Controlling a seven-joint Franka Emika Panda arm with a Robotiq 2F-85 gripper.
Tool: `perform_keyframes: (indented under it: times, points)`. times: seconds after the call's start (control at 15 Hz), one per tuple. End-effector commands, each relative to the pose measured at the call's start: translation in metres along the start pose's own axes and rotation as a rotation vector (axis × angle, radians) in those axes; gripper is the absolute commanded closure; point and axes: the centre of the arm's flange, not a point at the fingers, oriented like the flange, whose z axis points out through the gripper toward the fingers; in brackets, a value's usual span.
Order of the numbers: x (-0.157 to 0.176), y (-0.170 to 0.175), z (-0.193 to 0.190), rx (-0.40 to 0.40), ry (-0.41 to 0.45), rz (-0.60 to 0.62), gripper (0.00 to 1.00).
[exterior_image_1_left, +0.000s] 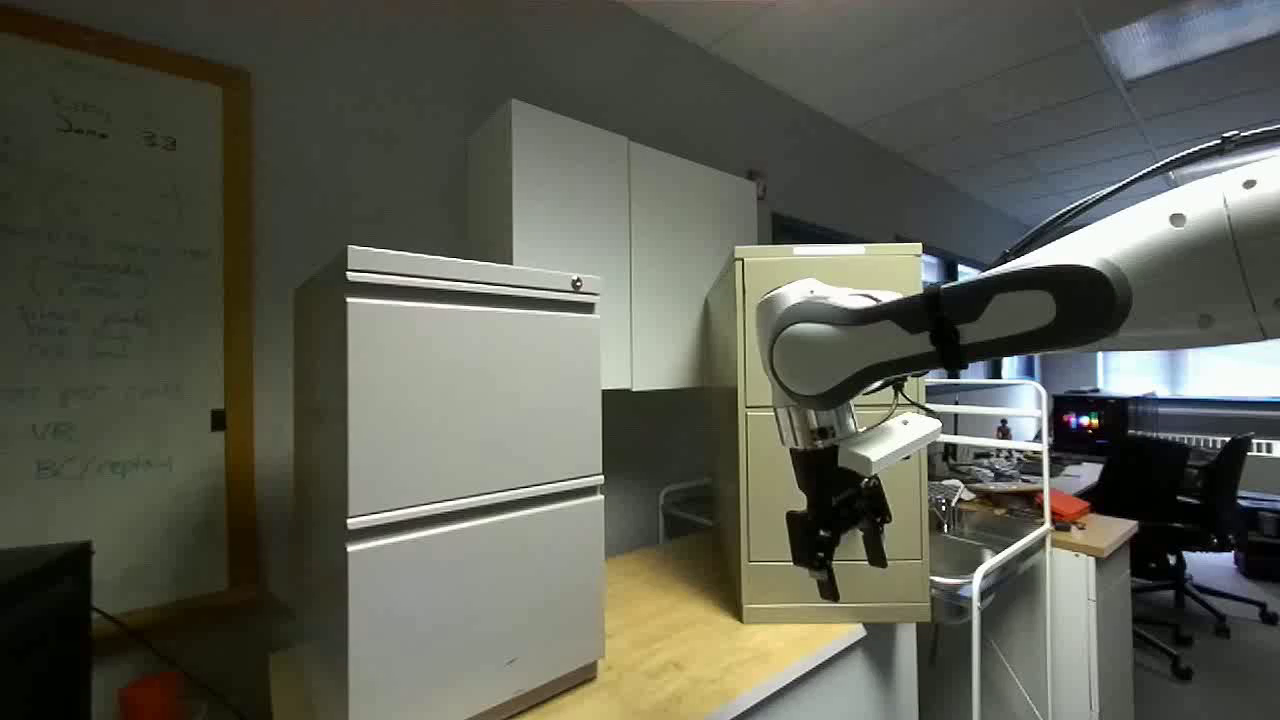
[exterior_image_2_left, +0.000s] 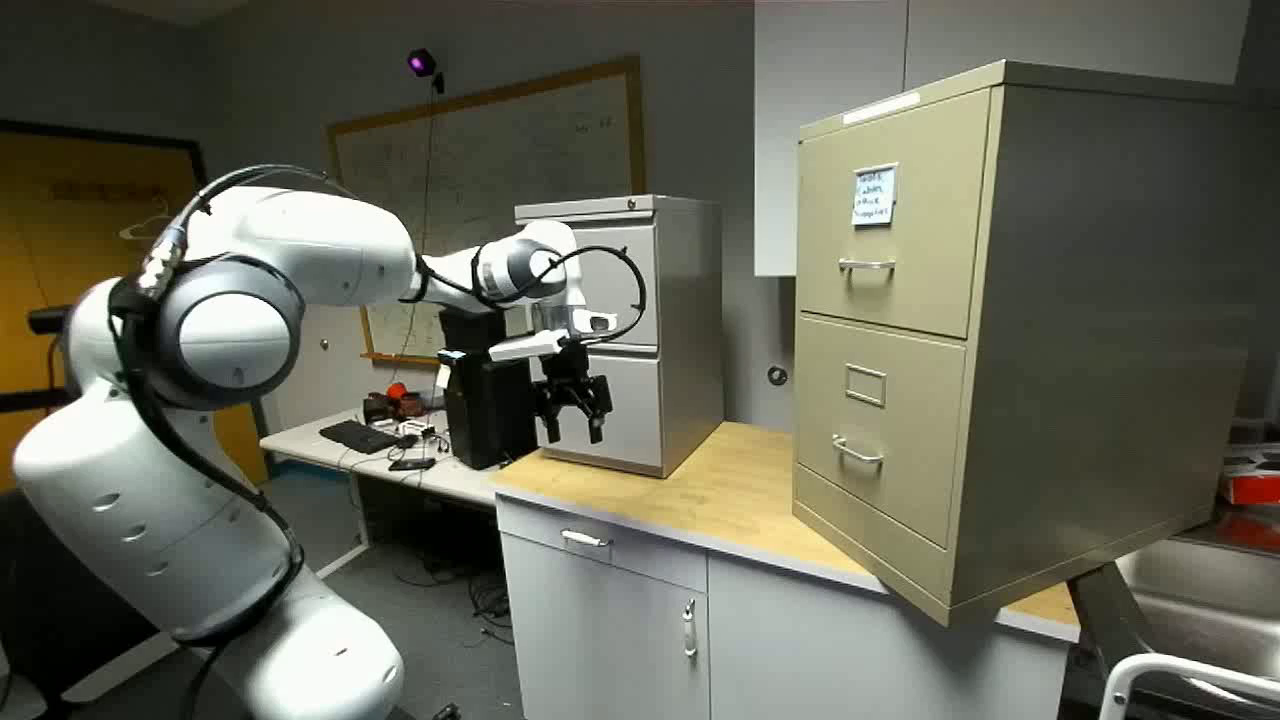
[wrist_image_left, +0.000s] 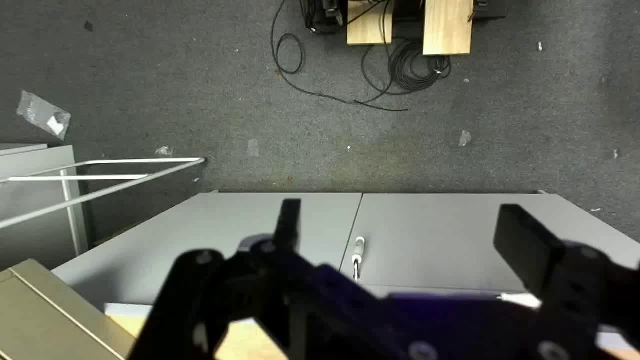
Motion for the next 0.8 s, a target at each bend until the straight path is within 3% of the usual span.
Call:
perform_keyframes:
  times: [0.0, 0.73]
  points:
    - [0.0002, 0.0, -0.0004, 0.0, 0.002, 0.0, 0.0]
    - [0.0061, 0.0057, 0.0005, -0.009, 0.011, -0.015, 0.0]
